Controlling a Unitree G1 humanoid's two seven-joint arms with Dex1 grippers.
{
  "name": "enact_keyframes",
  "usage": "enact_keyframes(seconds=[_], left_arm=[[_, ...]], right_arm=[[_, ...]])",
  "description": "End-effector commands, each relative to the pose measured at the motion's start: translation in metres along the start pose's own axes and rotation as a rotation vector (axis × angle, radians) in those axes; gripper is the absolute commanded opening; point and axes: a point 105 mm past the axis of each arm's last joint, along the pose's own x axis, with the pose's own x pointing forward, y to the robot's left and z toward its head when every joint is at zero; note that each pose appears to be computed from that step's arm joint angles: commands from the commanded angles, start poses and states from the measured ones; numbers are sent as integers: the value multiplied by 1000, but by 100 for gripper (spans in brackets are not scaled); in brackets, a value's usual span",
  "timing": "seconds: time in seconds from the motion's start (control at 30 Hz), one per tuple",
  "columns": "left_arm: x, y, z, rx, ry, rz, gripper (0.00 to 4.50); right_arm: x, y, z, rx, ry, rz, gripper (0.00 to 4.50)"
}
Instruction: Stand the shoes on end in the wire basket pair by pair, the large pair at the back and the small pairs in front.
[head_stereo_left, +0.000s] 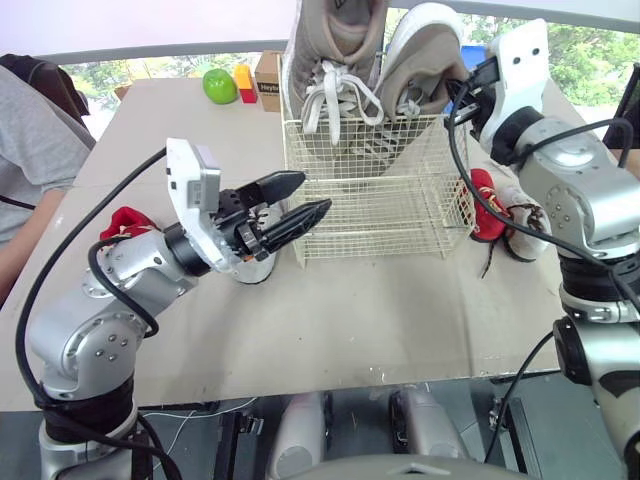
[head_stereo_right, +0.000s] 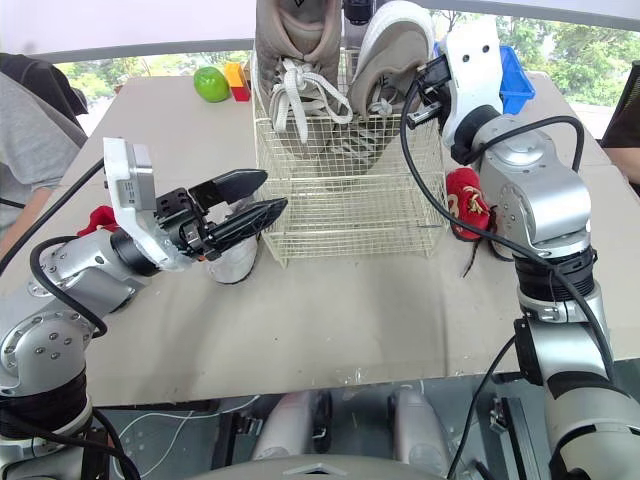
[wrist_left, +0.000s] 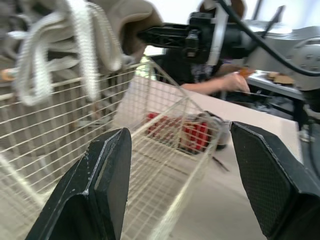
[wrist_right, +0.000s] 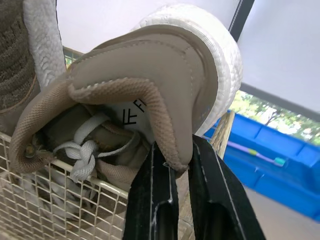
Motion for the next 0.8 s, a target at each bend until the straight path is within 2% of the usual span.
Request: enact_keyframes(seconds=[0.03, 0.5, 0.8], left_arm=[[-2, 2, 11, 27, -51, 28, 343], [1, 8, 2, 4, -17, 15, 343], [1, 5, 1, -2, -21, 3, 343]], right_arm=[[-9, 3, 61, -112, -211, -1, 5], [-10, -4, 75, -148, -242, -43, 5], [-10, -13, 74, -100, -177, -83, 5]])
